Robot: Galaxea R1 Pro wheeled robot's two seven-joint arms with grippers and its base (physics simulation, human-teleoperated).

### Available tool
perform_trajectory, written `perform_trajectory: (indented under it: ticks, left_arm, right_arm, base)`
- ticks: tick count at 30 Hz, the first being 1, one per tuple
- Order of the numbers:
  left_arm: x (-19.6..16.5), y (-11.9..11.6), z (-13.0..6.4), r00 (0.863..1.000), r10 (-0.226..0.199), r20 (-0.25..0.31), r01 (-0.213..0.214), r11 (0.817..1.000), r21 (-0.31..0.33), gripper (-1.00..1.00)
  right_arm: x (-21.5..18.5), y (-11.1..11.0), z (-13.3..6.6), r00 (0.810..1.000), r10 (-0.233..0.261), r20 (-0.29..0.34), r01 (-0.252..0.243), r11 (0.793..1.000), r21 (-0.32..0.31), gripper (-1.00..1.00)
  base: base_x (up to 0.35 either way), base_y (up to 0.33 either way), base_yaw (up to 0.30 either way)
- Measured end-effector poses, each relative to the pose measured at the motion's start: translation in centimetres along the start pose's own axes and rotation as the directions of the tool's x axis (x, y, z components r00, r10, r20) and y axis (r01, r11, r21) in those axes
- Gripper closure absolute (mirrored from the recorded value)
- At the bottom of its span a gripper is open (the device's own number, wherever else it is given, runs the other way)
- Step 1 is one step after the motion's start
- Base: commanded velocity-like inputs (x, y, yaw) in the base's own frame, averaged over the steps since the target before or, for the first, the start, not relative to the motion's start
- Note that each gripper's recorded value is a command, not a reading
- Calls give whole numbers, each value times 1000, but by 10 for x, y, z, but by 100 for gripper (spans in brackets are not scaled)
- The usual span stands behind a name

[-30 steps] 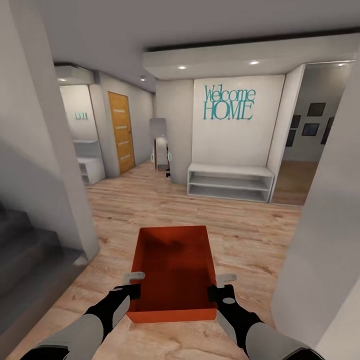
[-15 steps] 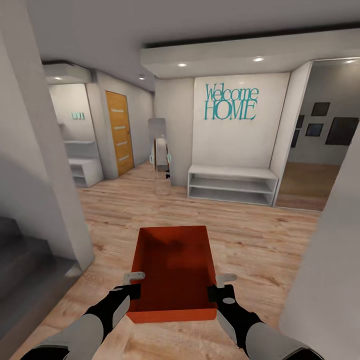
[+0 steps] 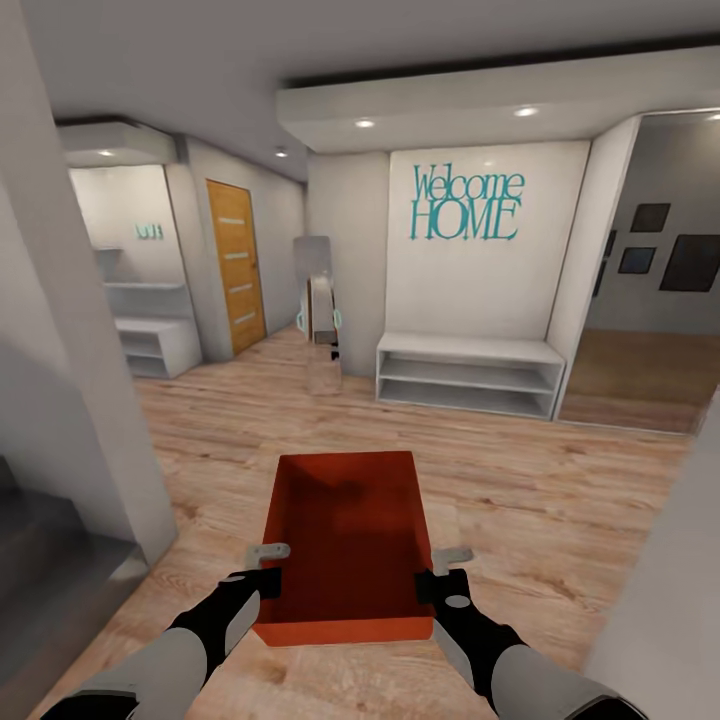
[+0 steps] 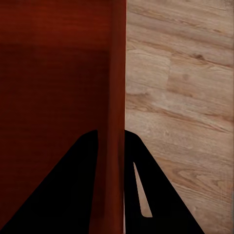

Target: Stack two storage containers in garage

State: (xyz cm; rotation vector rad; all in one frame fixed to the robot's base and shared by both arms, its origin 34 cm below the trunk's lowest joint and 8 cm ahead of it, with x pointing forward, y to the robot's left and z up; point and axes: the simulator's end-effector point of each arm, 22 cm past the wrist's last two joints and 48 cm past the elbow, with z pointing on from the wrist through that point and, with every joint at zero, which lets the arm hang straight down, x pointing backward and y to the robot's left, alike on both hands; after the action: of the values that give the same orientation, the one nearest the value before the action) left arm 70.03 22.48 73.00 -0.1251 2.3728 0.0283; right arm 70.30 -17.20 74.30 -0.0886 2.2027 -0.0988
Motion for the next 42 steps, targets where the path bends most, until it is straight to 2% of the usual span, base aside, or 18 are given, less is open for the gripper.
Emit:
perform_trajectory:
  ticks: [19,34,42]
  left_arm:
    - [0,0,0,1000,1,0,-1,1000,0,100]
    - [1,1,0,1000,1,-3,-1,1000,-1,100]
    - [0,0,0,1000,1,-1,-1,1000,0,100]
  right_arm:
    - [0,0,0,1000,1,0,-1,1000,0,100]
    - [1,1,0,1000,1,-3,-1,1000,-1,100]
    - [0,0,0,1000,2,-1,-2,1000,0,100]
  base:
    - [322,0,2]
    - [322,0,230]
    - [322,0,30]
